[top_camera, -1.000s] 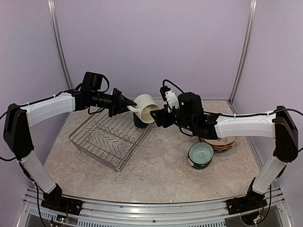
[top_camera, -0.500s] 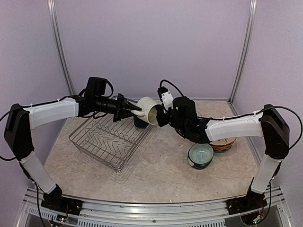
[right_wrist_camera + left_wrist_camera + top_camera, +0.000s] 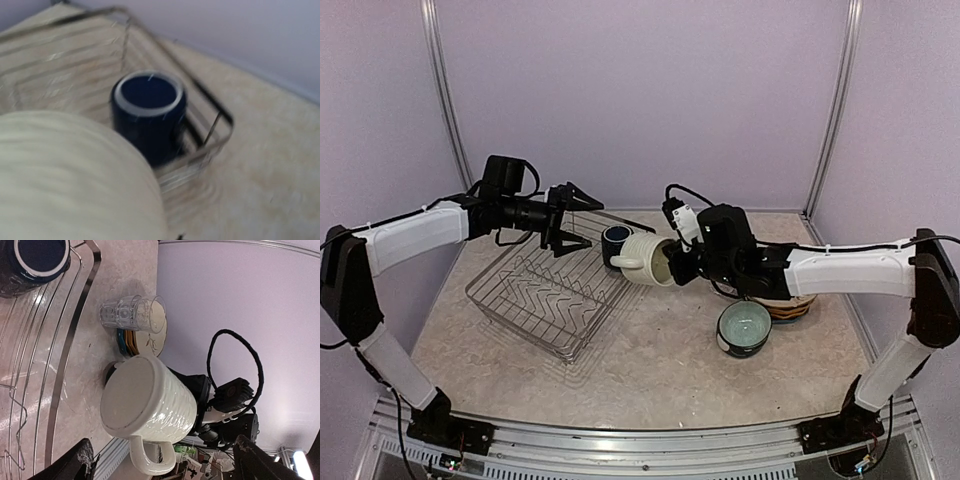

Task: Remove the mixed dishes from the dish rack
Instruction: Place the cup at the center of the board.

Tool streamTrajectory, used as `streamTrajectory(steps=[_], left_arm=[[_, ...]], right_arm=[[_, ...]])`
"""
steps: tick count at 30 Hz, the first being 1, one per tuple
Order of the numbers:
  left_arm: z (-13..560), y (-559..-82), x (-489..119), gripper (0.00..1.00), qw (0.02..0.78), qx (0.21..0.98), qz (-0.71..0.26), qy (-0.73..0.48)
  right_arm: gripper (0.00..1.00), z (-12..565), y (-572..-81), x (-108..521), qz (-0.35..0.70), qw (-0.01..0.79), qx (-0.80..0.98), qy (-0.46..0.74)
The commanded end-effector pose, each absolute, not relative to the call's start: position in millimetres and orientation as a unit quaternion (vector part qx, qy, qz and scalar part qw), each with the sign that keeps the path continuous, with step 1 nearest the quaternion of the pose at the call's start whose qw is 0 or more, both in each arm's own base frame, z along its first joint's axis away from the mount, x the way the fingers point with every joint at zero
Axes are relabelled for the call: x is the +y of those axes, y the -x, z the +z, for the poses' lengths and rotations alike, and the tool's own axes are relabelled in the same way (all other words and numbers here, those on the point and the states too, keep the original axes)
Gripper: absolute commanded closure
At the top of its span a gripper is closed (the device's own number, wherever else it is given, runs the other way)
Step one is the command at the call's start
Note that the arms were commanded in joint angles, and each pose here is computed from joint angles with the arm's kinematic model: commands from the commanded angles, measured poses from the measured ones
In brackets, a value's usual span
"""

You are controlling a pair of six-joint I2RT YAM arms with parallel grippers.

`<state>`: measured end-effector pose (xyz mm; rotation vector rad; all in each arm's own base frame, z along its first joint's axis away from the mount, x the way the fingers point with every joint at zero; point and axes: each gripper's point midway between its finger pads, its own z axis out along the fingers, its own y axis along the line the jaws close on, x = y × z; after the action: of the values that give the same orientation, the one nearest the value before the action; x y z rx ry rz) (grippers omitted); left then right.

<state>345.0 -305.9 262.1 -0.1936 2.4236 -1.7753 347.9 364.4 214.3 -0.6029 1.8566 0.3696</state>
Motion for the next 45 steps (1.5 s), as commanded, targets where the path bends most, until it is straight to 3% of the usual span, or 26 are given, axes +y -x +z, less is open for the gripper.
streamTrajectory(steps=[1,6,17,24,30,34,40,45], left_arm=[[276,-348,-285,0.07,0.146,0.828,-0.541,0.016],[271,-362,-263,0.06,0.181,0.846,-0.501,0.027],[265,-380,-249,0.06,0.201,0.843,-0.496,0.044],[254,-385,-250,0.05,0.196,0.846,-0.494,0.049],[242,-385,-246,0.05,0.197,0.86,-0.468,0.05],[235,-386,-243,0.05,0.2,0.869,-0.449,0.048],[228,-388,-244,0.05,0.208,0.884,-0.418,0.038],[224,-392,-247,0.05,0.215,0.894,-0.392,0.025]], right_arm=[[1.0,229,-304,358,0.209,0.505,0.78,0.305],[1.0,187,-264,338,0.185,0.399,0.817,0.372],[1.0,114,-214,316,0.088,0.231,0.889,0.385],[1.0,82,-206,317,-0.006,0.193,0.893,0.407],[1.0,70,-207,317,-0.027,0.186,0.891,0.414],[0.9,63,-208,311,-0.045,0.179,0.892,0.413],[0.66,73,-210,314,-0.036,0.192,0.892,0.407],[0.56,92,-209,323,-0.006,0.212,0.89,0.404]])
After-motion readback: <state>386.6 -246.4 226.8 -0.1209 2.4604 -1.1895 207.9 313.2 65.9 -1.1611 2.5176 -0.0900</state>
